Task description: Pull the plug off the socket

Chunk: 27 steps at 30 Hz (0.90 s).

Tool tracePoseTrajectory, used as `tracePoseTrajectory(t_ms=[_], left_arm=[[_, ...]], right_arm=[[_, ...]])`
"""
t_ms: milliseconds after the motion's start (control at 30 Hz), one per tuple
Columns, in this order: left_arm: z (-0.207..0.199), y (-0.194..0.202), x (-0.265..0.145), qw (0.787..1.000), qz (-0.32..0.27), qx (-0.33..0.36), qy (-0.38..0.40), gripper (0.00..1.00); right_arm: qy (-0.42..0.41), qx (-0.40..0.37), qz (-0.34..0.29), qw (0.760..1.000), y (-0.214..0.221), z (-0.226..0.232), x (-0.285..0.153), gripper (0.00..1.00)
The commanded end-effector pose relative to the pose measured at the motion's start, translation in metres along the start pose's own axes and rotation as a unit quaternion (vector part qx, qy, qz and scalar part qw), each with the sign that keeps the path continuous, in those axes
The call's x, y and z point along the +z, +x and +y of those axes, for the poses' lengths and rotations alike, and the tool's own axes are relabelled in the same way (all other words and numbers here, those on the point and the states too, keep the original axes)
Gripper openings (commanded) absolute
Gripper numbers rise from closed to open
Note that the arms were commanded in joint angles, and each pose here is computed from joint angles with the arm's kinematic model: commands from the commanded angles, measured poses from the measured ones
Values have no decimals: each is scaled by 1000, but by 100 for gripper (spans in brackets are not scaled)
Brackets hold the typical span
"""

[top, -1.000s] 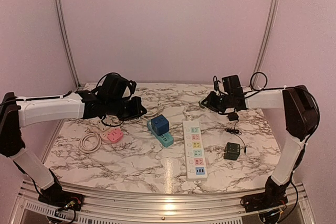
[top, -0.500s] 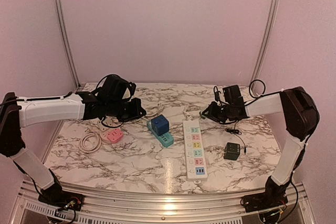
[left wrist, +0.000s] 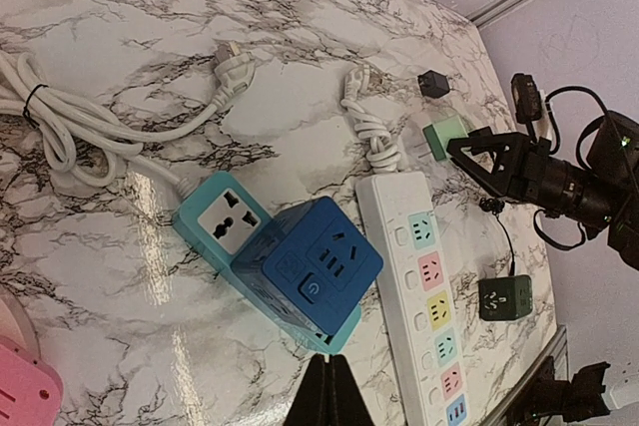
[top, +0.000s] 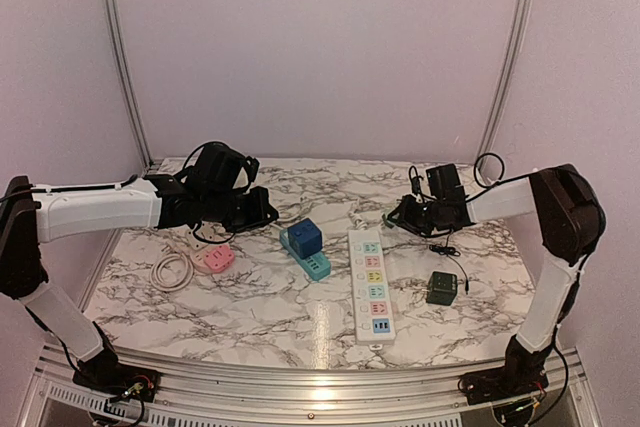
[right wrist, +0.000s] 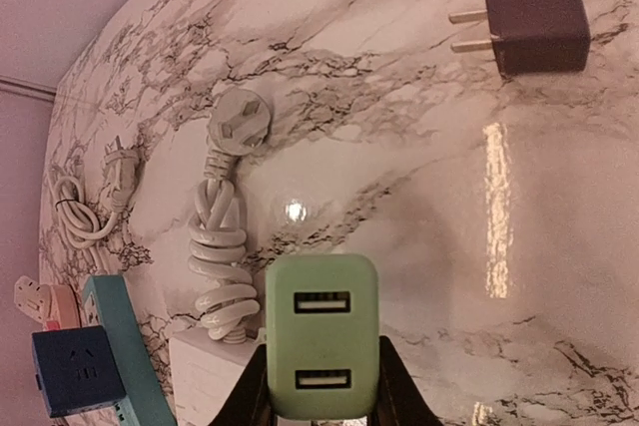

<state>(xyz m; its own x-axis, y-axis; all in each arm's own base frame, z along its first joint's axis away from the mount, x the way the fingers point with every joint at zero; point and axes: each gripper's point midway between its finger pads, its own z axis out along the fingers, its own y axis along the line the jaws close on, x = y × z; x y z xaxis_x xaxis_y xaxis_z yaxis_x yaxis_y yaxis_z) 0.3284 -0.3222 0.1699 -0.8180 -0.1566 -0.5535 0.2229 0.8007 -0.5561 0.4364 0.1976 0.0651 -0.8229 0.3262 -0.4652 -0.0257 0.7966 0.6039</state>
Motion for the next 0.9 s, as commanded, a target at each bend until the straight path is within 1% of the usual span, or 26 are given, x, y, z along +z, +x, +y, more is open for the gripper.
tracePoseTrajectory(t_ms=[0,267,567,767,867], left_arm=[[3,3,-1,1000,4,1,-10,0],[3,3,0,1000,5,1,-10,0],[5,6,0,1000,6,0,-12,0],[7,6,0,1000,5,-2,-13,0],[8,7,1,1000,5,-3,-14,0]], right_arm=[[-4,0,-5,1000,-5,-4,3,23],[10,-2,1,1000,0,-12,3,37],[33,-8,-3,999,0,-18,-4,38],[61,-22,-13,998,-6,-20,-19,44],[74,-45,-18,996,-8,-12,-26,46]])
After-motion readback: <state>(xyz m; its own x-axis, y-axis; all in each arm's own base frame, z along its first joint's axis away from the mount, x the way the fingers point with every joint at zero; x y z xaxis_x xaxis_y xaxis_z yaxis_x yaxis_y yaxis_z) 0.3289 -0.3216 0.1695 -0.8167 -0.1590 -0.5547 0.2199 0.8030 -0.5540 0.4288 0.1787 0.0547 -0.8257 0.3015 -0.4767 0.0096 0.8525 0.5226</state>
